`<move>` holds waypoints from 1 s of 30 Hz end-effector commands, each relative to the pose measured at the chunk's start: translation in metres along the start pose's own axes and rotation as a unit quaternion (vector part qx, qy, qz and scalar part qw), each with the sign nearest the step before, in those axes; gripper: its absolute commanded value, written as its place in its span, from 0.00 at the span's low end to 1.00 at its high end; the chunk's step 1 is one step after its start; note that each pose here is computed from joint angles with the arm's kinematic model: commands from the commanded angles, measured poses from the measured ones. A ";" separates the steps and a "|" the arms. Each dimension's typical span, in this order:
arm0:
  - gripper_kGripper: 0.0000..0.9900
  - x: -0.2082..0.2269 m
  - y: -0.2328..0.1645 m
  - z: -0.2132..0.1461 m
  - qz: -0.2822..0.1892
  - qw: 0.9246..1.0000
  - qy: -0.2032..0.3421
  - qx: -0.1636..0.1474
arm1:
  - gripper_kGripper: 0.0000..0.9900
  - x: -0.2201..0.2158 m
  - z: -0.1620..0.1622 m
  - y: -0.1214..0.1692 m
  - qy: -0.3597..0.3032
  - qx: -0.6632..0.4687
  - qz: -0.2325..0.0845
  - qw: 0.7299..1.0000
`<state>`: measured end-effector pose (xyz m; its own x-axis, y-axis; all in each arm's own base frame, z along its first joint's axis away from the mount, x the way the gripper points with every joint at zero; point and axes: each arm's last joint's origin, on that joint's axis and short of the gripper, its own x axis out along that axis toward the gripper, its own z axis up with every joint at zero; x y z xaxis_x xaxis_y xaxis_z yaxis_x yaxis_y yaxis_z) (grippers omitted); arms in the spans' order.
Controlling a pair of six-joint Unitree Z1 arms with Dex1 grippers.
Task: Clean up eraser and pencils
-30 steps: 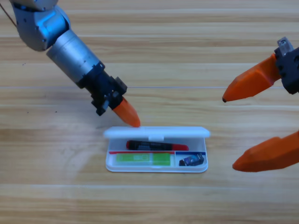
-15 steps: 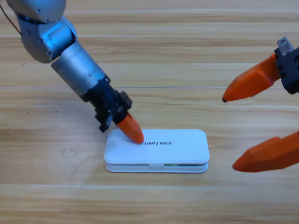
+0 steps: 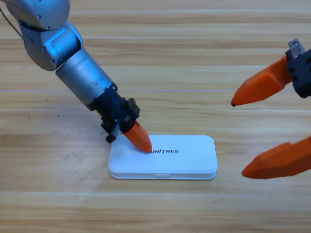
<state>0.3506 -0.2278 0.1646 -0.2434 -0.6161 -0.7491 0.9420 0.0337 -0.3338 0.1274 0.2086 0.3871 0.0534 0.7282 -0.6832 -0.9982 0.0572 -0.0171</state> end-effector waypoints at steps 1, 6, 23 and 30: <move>0.00 0.028 0.001 -0.016 -0.016 0.999 0.030 -0.018 | 1.00 -0.003 -0.006 -0.002 -0.007 0.012 -0.002 1.000; 0.00 0.000 -0.012 -0.001 0.024 0.999 0.029 -0.012 | 1.00 -0.003 -0.006 -0.002 -0.006 0.012 -0.001 1.000; 0.54 -0.177 -0.223 0.022 0.155 0.979 -0.052 0.120 | 1.00 -0.002 -0.007 -0.002 -0.004 0.013 -0.001 1.000; 1.00 -0.166 -0.220 0.018 0.139 0.984 -0.042 0.108 | 1.00 -0.001 -0.007 -0.002 -0.003 0.013 -0.001 1.000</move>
<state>0.1862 -0.1401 0.3839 0.0835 -0.6869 -0.7220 0.9964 0.0665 0.0520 0.1274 0.2086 0.3869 0.0532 0.7279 -0.6836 -0.9982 0.0572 -0.0167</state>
